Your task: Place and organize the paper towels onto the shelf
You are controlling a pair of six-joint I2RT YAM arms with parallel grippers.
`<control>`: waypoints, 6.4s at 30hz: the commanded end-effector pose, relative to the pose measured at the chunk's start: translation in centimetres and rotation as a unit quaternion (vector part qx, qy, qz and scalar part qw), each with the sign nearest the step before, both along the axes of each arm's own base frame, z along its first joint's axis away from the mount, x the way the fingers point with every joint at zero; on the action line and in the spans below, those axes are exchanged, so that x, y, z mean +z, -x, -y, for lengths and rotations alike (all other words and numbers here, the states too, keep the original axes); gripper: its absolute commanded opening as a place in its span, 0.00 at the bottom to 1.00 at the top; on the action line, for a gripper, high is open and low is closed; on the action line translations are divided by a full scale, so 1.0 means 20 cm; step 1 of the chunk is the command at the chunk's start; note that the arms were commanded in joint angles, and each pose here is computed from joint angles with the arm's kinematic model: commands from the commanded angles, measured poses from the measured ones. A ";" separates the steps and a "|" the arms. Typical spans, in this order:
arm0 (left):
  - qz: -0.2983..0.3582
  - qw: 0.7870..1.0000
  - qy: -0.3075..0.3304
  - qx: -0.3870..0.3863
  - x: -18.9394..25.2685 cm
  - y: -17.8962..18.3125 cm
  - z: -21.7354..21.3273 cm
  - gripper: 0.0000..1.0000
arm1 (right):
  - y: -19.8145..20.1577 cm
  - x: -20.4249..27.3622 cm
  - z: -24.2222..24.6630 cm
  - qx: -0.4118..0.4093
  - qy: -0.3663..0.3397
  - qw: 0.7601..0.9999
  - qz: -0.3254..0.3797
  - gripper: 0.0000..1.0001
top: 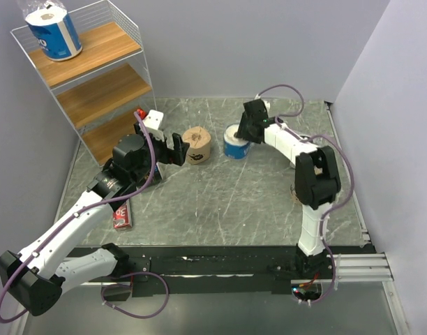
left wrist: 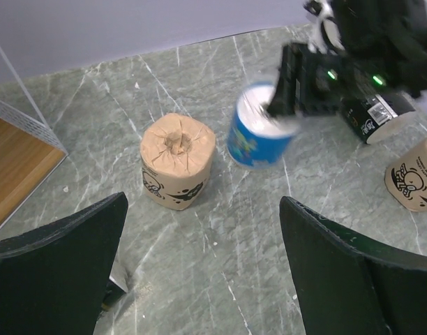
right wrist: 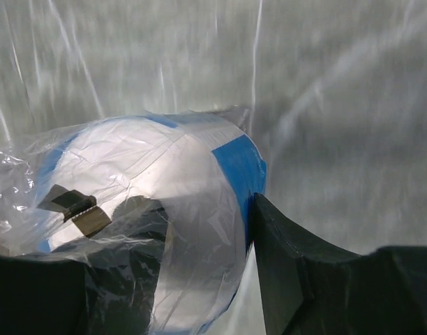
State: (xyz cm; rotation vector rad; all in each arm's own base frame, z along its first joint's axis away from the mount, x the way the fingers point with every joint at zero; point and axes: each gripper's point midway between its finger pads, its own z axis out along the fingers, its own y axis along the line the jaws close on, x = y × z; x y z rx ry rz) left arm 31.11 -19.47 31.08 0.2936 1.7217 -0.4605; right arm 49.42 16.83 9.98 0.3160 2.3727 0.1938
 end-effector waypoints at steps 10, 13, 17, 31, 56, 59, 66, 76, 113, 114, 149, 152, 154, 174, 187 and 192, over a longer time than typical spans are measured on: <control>0.026 1.000 0.009 0.007 0.09 -0.01 -0.01 0.97 | 0.87 0.16 -0.42 0.175 -0.067 0.982 0.038 0.44; 0.014 1.000 -0.002 0.006 0.04 -0.03 0.01 0.97 | 0.98 0.16 -0.55 0.216 -0.078 0.972 0.040 0.43; 0.011 1.000 -0.014 0.004 0.01 -0.03 0.03 0.96 | 1.04 0.17 -0.61 0.235 -0.068 0.969 0.040 0.48; -0.052 0.985 -0.120 -0.109 -0.23 0.16 0.36 0.96 | 1.24 0.44 -0.35 0.258 -0.050 0.957 0.119 0.94; -0.165 0.947 -0.231 -0.151 -0.64 0.54 0.79 0.89 | 1.66 0.65 0.36 0.133 -0.081 0.956 0.250 0.95; -0.160 0.947 -0.246 -0.132 -0.68 0.52 0.75 0.89 | 1.65 0.64 0.35 0.136 -0.084 0.956 0.246 0.95; -0.182 0.934 -0.273 -0.140 -0.79 0.51 0.74 0.87 | 1.64 0.58 0.32 0.137 -0.082 0.959 0.233 0.95; -0.199 0.933 -0.263 -0.141 -0.88 0.45 0.72 0.82 | 1.63 0.58 0.31 0.141 -0.084 0.957 0.238 0.95; -0.213 0.924 -0.284 -0.139 -1.05 0.42 0.70 0.59 | 1.63 0.57 0.29 0.145 -0.090 0.956 0.238 0.96; -0.212 0.925 -0.284 -0.138 -1.05 0.42 0.70 0.57 | 1.63 0.57 0.30 0.143 -0.089 0.956 0.239 0.96; 0.182 0.924 -0.233 0.244 1.05 -0.37 -0.42 0.31 | 1.67 0.86 0.34 0.144 -0.105 0.948 0.266 0.96; 0.208 0.913 -0.235 0.260 1.15 -0.44 -0.50 0.30 | 1.67 0.88 0.34 0.141 -0.103 0.948 0.266 0.96; 0.220 0.909 -0.227 0.272 1.23 -0.48 -0.57 0.30 | 1.66 0.89 0.34 0.140 -0.103 0.947 0.270 0.96; 0.252 0.895 -0.235 0.283 1.35 -0.81 -0.68 0.33 | 1.68 1.09 0.38 0.142 -0.105 0.937 0.301 0.96; 0.266 0.886 -0.226 0.304 1.38 -0.93 -0.78 0.62 | 1.70 1.12 0.41 0.137 -0.108 0.934 0.313 0.96; 0.265 0.886 -0.225 0.308 1.37 -0.96 -0.81 0.68 | 1.70 1.12 0.41 0.137 -0.109 0.934 0.313 0.96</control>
